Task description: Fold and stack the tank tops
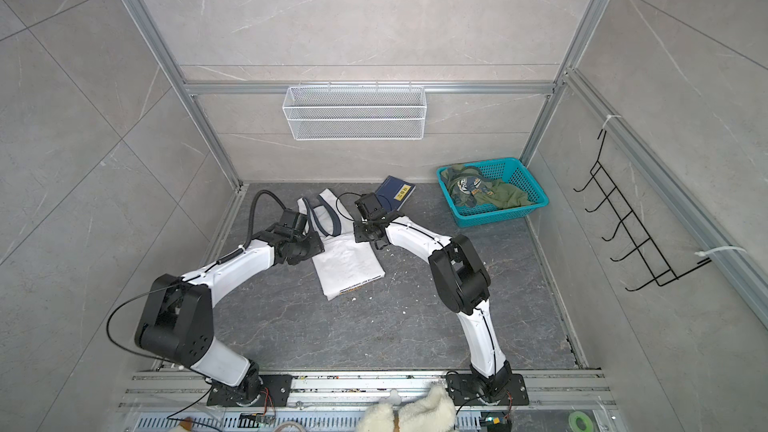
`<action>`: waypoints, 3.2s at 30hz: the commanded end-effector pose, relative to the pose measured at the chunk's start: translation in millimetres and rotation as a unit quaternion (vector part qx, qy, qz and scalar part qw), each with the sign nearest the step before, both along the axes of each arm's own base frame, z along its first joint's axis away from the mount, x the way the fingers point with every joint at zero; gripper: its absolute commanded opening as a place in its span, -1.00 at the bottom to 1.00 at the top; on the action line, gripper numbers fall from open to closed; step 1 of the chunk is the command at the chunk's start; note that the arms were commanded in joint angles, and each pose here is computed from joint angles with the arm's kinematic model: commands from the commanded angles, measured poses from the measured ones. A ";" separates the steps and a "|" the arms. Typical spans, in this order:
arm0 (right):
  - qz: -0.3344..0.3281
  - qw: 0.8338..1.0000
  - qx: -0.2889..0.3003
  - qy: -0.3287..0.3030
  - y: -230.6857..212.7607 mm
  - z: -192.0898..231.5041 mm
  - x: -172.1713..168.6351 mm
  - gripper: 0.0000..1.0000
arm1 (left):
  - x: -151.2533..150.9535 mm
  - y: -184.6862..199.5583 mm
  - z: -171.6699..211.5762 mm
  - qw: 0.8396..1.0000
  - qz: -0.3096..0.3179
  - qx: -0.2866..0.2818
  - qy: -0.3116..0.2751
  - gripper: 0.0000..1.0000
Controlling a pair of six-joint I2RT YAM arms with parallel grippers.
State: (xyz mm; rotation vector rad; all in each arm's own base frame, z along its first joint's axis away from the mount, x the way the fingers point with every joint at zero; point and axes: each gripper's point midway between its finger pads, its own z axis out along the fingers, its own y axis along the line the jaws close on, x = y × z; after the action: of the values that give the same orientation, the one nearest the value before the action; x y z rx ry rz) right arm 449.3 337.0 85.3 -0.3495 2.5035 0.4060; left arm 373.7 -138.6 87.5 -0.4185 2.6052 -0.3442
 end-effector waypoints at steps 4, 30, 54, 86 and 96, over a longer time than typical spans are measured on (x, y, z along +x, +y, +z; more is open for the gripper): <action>0.022 1.000 -0.006 0.017 6.9 -17.2 -13.0 -0.04 | 22.1 -26.8 -6.3 0.999 -0.032 -0.019 0.008 0.23; 0.002 1.000 -0.014 -0.003 12.7 26.3 35.8 -0.04 | 45.4 27.8 35.7 0.999 0.047 -0.012 0.000 0.39; -0.055 0.977 0.120 0.166 -71.2 -29.6 -116.0 0.02 | -132.3 -41.3 -23.8 0.980 0.061 -0.186 0.029 0.39; -0.059 0.967 0.125 0.216 -66.7 -69.2 -140.1 -0.72 | -132.4 -45.1 -56.8 0.984 0.056 -0.165 0.048 -0.74; -0.084 0.967 0.119 0.208 -85.0 -42.7 -167.5 -0.98 | -157.1 -35.8 -38.0 0.989 0.040 -0.133 0.053 -0.99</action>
State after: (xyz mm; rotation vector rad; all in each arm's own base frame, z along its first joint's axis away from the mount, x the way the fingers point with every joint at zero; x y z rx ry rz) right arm 293.5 267.4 37.3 0.0010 2.7967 0.8325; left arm 225.4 -184.0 45.7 -0.6701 2.6196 -0.7397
